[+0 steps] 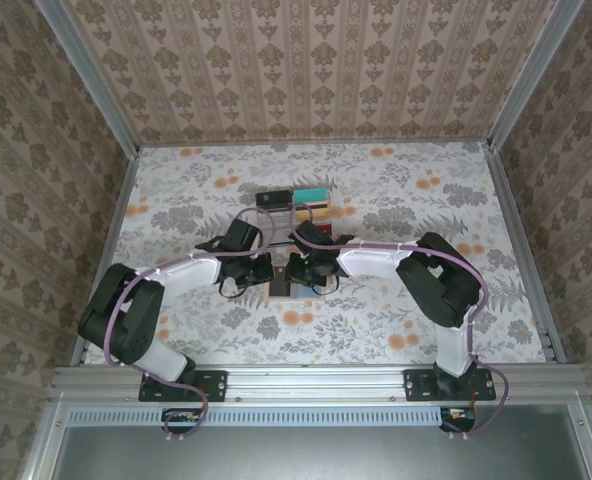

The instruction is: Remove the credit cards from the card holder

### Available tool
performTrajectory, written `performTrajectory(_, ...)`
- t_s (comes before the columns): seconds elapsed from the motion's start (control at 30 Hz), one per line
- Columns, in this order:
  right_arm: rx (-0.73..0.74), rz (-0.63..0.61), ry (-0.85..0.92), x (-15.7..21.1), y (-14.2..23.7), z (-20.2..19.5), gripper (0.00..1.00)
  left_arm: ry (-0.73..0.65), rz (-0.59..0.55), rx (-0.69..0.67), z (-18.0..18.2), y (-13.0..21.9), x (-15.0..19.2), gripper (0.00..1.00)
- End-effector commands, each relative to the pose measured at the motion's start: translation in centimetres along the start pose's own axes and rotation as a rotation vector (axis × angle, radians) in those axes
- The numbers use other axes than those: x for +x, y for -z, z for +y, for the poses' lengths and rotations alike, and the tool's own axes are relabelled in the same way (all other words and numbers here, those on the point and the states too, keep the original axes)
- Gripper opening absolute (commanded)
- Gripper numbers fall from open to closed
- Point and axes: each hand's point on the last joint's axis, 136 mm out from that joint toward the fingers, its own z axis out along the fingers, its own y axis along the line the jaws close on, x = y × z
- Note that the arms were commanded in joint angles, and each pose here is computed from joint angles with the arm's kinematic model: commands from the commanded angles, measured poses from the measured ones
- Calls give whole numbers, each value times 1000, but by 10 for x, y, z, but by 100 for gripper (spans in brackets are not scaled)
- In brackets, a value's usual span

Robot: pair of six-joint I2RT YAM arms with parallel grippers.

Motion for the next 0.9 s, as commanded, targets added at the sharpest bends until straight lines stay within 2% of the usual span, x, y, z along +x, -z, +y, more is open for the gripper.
performTrajectory(0.0,13,30,11,2,-3,-3,21,-39,5,-19,-1,-3,-4,4)
performTrajectory(0.4,-21,30,37,3,-4,0,18,-25,45,-34,6,-14,4,4)
performTrajectory(0.87,-113,26,-10,-1,-3,6,19,-15,61,-68,16,-14,11,3)
